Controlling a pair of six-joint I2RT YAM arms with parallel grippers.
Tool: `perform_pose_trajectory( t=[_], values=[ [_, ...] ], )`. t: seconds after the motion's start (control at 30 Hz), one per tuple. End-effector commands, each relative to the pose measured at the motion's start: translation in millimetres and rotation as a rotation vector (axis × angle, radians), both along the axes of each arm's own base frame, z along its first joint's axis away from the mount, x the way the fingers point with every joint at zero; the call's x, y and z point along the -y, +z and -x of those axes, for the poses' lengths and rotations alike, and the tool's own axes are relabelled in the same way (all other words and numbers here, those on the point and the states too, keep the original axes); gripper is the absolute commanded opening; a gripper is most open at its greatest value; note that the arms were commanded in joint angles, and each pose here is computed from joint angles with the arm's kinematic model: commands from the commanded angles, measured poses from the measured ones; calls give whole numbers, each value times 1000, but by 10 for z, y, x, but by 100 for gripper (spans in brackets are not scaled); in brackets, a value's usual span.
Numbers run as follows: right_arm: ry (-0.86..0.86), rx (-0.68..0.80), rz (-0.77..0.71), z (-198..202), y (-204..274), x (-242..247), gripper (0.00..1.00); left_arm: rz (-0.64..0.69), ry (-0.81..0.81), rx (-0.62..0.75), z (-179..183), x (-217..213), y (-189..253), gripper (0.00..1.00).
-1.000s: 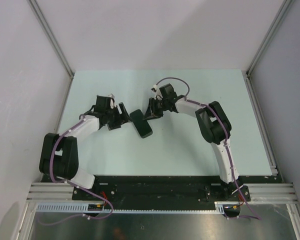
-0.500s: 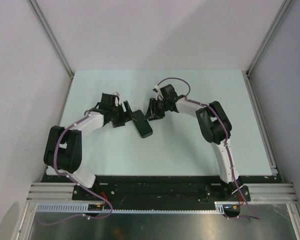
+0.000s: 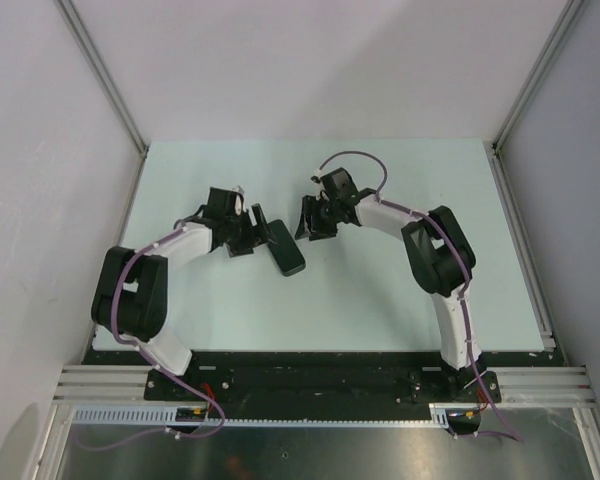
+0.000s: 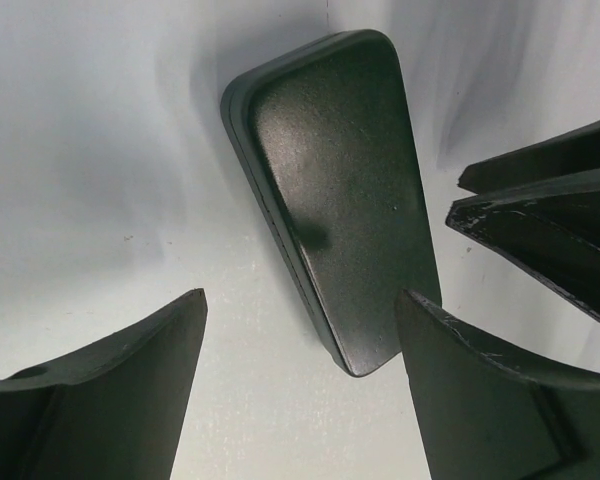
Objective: Organize the sunglasses
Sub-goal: Close the sunglasses case at the center of the board, then adjust the sunglasses case at the center of the board.
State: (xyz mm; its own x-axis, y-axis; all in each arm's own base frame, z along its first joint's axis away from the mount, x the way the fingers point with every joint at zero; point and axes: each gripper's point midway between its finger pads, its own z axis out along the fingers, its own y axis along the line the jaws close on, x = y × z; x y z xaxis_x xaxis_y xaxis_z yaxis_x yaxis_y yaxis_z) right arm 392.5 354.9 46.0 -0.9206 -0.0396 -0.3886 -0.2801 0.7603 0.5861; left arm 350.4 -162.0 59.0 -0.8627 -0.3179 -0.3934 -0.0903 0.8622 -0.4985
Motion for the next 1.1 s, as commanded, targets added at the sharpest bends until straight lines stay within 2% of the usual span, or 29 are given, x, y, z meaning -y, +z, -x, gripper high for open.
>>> perform_pose_trajectory(
  t=[0.0,0.1,0.27,0.63,0.9,1.07],
  values=[
    [-13,141,24,5,490,-54,55,16,0,56,-159,98,160,82],
    [-15,178,44,76,526,-84,55,9,5,50,-163,97,132,82],
    [-5,88,71,258,297,-128,53,11,9,19,-183,147,24,79],
    [59,73,93,525,226,-259,54,-9,7,33,-282,233,2,78],
    [127,11,13,871,232,-552,54,-50,15,68,-316,164,40,82],
    [-24,57,93,702,261,-275,54,-85,-40,107,-319,170,72,85]
  ],
)
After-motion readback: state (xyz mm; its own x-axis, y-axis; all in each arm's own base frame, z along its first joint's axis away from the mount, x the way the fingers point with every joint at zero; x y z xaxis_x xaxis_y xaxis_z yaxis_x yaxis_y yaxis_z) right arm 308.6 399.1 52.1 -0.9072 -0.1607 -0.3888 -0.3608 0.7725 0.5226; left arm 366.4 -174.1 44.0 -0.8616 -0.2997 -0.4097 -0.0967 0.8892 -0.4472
